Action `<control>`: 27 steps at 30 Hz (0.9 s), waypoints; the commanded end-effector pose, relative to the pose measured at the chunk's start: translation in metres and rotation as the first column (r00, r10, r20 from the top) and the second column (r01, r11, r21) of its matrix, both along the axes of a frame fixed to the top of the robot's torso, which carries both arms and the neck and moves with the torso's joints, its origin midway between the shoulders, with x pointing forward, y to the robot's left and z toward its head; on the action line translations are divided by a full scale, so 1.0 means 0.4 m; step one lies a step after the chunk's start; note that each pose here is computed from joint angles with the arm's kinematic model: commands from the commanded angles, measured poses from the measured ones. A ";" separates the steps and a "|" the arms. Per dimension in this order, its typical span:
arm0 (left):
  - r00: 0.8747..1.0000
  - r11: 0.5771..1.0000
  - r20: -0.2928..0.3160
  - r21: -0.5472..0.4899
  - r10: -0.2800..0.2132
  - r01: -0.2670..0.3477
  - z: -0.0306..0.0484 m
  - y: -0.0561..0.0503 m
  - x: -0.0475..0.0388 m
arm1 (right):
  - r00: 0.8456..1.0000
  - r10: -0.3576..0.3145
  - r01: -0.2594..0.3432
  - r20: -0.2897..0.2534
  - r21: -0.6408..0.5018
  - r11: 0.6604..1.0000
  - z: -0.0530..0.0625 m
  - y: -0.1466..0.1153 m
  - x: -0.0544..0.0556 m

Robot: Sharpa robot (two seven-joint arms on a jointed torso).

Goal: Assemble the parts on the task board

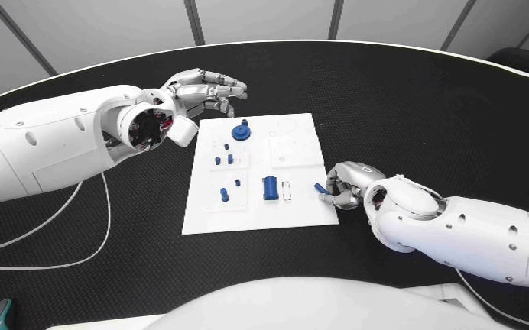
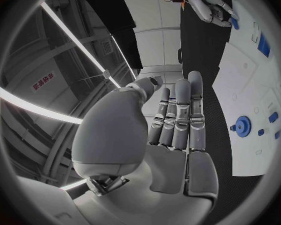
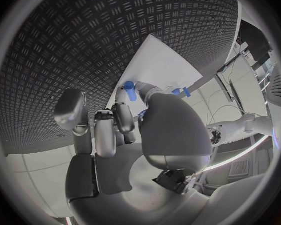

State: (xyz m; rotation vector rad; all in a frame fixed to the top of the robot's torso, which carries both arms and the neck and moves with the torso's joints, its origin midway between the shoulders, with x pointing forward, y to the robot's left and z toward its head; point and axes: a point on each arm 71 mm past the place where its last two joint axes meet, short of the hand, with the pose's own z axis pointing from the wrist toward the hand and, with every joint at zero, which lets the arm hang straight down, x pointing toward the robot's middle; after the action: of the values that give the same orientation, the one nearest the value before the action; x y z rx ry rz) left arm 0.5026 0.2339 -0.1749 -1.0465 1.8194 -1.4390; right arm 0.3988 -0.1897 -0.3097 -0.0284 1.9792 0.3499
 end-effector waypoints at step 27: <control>1.000 1.000 -0.007 0.004 0.001 -0.001 -0.001 0.000 -0.002 | 1.000 0.013 -0.012 -0.008 0.146 0.989 0.039 0.045 -0.047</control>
State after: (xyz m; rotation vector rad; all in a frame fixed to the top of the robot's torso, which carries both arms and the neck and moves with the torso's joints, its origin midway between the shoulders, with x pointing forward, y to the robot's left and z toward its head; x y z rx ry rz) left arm 0.5019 0.2341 -0.1753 -1.0509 1.8257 -1.4325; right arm 0.3807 -0.1725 -0.2943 0.0545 1.9586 0.4994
